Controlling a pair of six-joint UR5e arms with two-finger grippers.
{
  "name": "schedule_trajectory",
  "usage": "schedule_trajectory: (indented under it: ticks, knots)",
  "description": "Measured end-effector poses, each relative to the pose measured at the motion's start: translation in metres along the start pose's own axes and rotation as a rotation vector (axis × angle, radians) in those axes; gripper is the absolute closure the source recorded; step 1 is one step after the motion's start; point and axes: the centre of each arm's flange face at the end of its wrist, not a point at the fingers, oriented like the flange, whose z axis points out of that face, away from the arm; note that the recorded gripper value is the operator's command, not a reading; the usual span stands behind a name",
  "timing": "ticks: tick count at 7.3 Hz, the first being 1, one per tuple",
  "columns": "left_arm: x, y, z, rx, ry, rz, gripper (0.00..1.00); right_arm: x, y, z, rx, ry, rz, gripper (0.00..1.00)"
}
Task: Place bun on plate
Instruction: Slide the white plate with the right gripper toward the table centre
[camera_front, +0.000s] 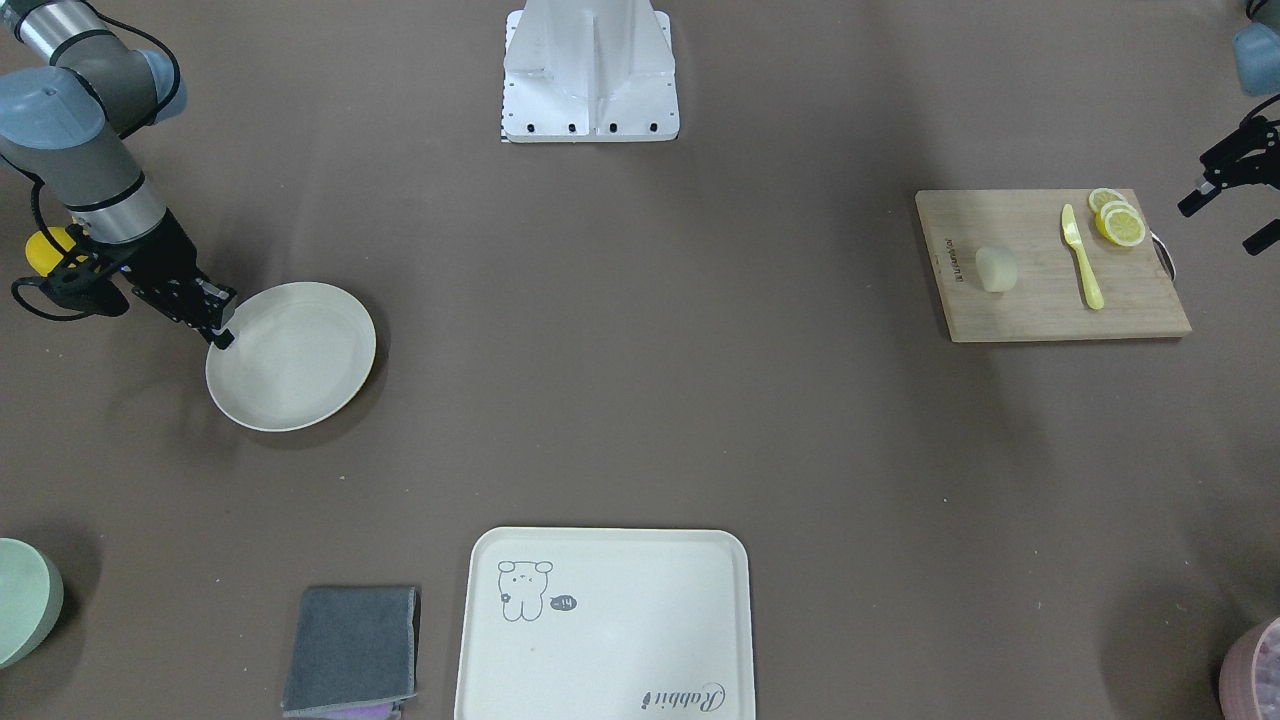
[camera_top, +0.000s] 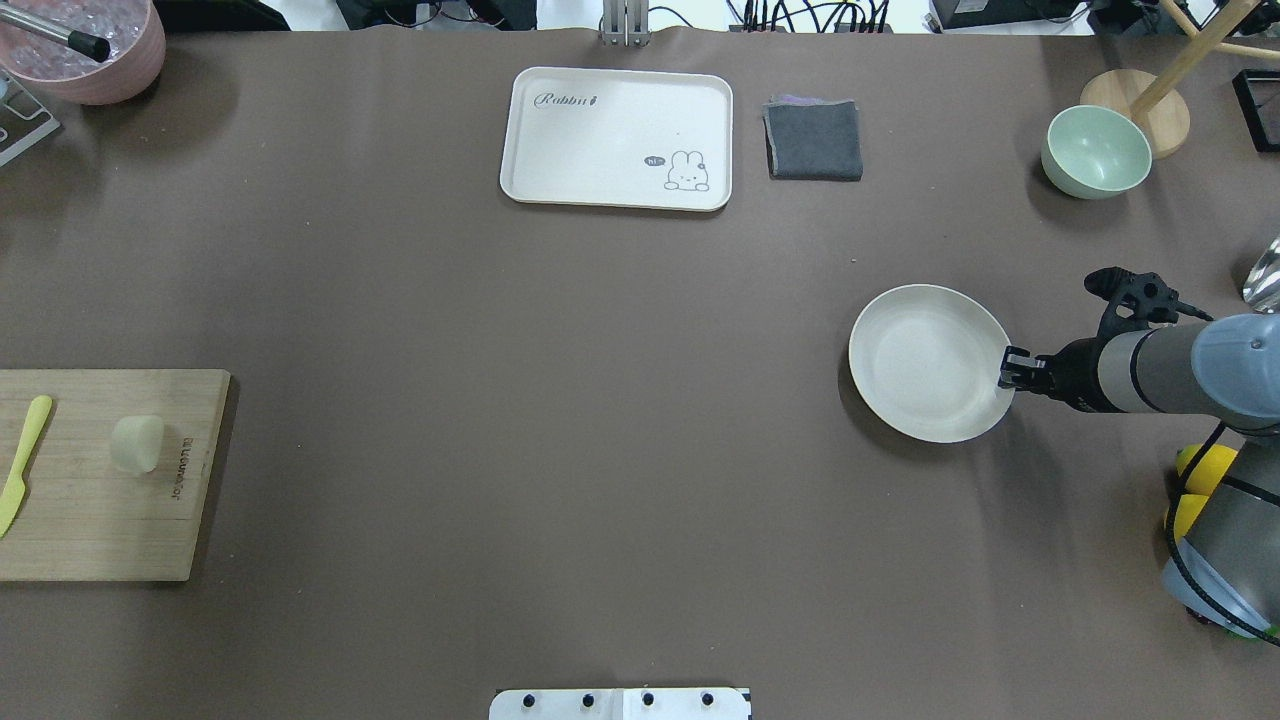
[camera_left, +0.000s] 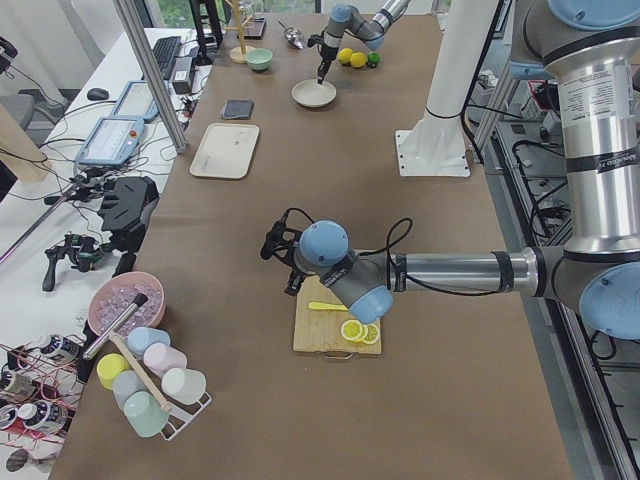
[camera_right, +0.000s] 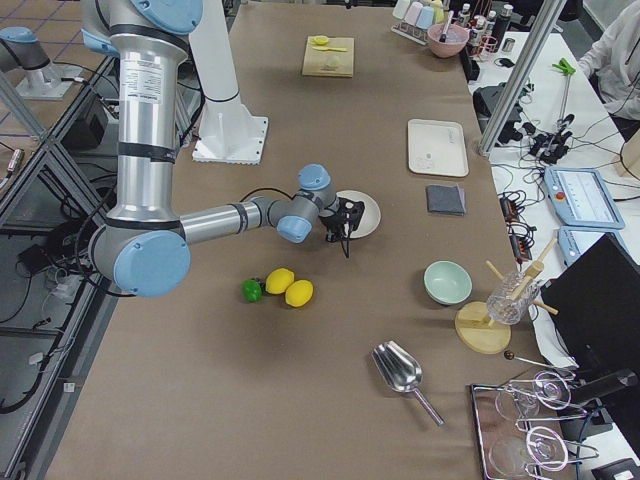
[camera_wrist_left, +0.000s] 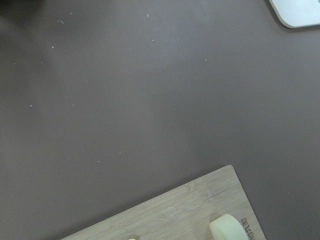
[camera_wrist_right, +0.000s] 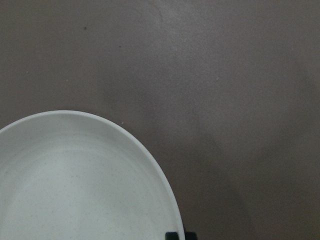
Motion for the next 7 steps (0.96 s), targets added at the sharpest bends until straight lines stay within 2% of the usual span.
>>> schedule_trajectory:
  ticks: [4,5,7]
  knots:
    - [0.0,0.001,0.0,-0.001,0.001,-0.002,0.01,-0.054,0.017,-0.031,-0.002,-0.112,-0.011,1.0]
    - [0.0,0.001,0.0,-0.001,0.002,-0.004,0.01,-0.085,0.034,-0.028,0.01,-0.151,0.015,1.0]
    - [-0.002,0.004,0.0,-0.004,0.001,-0.01,0.01,-0.172,0.108,-0.014,0.066,-0.255,0.014,1.0]
